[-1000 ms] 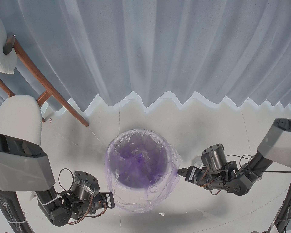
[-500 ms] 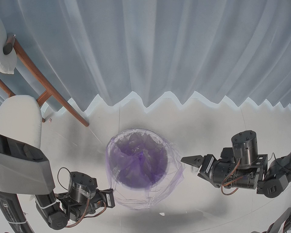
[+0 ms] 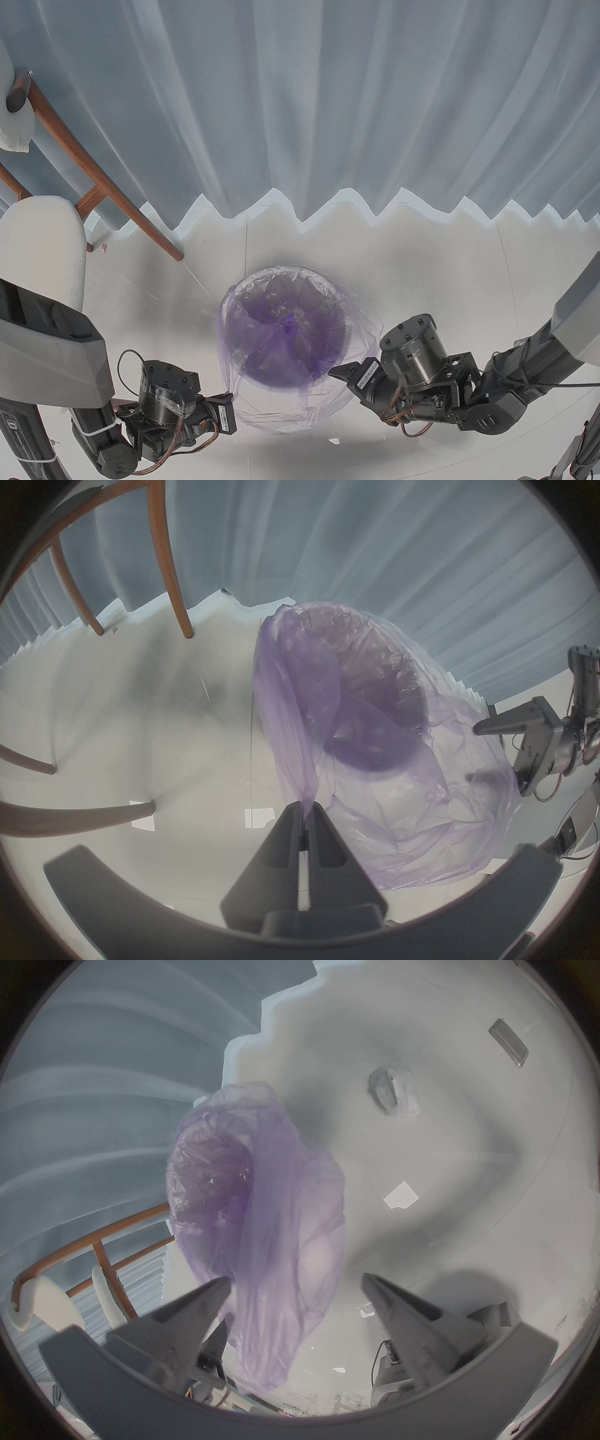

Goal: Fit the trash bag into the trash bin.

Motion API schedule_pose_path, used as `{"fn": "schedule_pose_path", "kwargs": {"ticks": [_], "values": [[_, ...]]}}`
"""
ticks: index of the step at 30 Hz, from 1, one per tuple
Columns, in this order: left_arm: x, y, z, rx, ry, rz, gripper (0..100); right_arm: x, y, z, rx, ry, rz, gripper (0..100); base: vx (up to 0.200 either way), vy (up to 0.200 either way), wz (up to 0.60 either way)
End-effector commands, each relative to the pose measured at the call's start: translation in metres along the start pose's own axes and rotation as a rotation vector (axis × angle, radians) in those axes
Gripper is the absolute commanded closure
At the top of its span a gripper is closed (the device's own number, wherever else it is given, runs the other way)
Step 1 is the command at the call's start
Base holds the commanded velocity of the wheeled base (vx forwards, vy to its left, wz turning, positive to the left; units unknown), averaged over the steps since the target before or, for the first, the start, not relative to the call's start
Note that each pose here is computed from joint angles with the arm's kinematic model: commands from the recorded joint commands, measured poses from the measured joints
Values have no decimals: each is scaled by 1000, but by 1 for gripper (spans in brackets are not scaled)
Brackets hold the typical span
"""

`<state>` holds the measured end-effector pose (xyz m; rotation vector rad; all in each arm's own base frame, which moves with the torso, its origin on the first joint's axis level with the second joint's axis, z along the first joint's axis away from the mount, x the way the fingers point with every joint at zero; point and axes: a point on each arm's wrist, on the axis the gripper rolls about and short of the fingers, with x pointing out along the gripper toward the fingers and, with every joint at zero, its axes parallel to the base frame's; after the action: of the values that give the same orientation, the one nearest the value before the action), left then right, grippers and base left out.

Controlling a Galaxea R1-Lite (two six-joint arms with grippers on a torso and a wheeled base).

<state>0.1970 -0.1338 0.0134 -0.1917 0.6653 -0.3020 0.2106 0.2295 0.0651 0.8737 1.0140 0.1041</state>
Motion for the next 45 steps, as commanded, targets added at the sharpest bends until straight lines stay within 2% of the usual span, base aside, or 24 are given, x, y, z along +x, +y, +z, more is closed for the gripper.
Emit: {"fn": "schedule_pose_path", "kwargs": {"ticks": [1, 3, 7, 8, 11, 16, 21, 24, 31, 37, 41, 45], "values": [[0, -3, 0, 3, -17, -9, 100, 24, 9, 2, 1, -7, -24, 100, 0, 0, 0], [0, -3, 2, 0, -32, -15, 100, 13, 15, 3, -6, -9, 1, 100, 0, 0, 0], [0, -3, 3, -9, -45, -18, 100, 7, 11, 1, -38, -4, -6, 100, 0, 0, 0], [1, -2, 4, -18, -52, -17, 100, 4, -12, -10, -113, 21, -71, 100, 0, 0, 0], [1, -2, 5, -24, -67, -23, 100, 1, -35, -17, -186, 21, -105, 100, 0, 0, 0], [6, 0, 3, -25, -86, -26, 100, 12, -57, -23, -279, -14, -4, 100, 0, 0, 0], [11, 7, -5, -36, -80, -14, 100, 32, -71, -26, -349, -55, -6, 100, 0, -200, 0], [12, 11, -7, -43, -64, 1, 100, 35, -70, -26, -350, -68, 8, 100, 0, -200, 0], [14, 12, 0, -45, -100, 9, 100, 41, -62, -21, -337, -89, 33, 100, 0, -200, 0], [9, 17, 4, -69, -127, 45, 100, 48, -46, -13, -363, -122, 83, 100, 0, 0, 0], [-5, 30, 7, -87, -136, 91, 100, 59, -41, -23, -410, -103, 98, 100, 0, 0, 0], [-20, 42, 13, -119, -163, 122, 100, 65, -34, -25, -414, -106, 118, 100, 0, 0, 0]]}}
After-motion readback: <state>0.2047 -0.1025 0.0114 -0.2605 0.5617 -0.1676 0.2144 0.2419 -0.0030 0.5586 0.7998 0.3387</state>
